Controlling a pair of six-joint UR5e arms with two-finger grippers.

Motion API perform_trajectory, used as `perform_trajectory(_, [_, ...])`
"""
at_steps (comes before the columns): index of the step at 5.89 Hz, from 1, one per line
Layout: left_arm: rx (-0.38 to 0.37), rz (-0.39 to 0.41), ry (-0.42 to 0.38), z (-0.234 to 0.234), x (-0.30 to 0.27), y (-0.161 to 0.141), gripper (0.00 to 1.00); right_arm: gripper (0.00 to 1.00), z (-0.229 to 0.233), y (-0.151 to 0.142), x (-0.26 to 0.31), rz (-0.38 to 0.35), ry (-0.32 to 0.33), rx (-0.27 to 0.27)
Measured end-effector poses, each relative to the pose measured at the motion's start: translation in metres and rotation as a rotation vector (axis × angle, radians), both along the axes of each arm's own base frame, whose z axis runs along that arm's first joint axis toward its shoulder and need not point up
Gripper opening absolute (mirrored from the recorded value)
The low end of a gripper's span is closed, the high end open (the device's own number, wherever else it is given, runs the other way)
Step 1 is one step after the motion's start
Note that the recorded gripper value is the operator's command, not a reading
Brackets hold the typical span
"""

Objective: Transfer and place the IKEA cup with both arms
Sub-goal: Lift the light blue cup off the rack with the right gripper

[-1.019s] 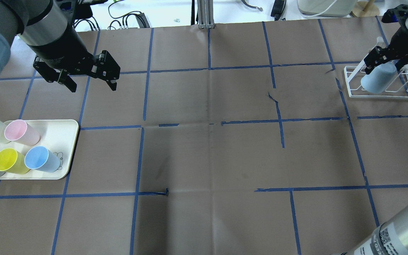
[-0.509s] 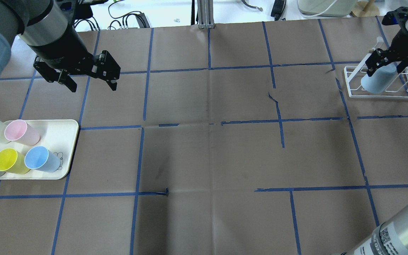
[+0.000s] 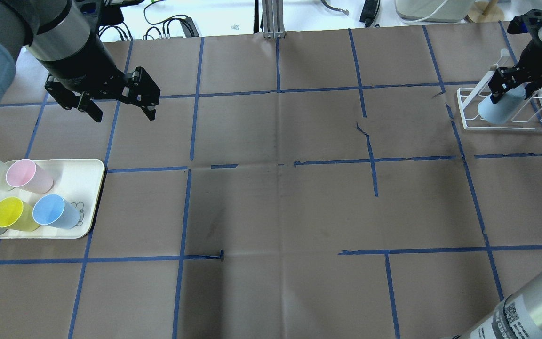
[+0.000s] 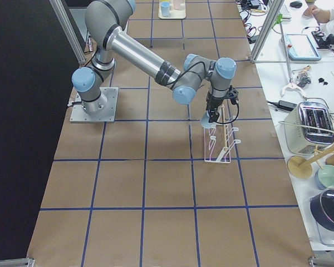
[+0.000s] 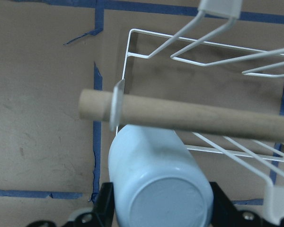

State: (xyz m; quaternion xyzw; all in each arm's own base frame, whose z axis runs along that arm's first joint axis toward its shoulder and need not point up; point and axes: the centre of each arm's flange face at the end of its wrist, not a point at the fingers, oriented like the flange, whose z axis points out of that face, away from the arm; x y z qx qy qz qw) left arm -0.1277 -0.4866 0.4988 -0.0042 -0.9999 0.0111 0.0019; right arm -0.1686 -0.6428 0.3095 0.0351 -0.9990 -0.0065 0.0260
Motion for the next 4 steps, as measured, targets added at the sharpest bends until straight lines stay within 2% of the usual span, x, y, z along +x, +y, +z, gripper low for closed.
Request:
perform_trajectory(2, [0.000, 0.000, 0.002, 0.000, 0.000, 0.000, 0.98, 0.37, 0.010, -0.002, -0.002, 0.000, 0.011, -0.015])
perform_trajectory(4, [0.001, 0.000, 0.006, 0.000, -0.001, 0.000, 0.98, 0.37, 0.038, -0.002, -0.001, -0.001, 0.026, -0.055])
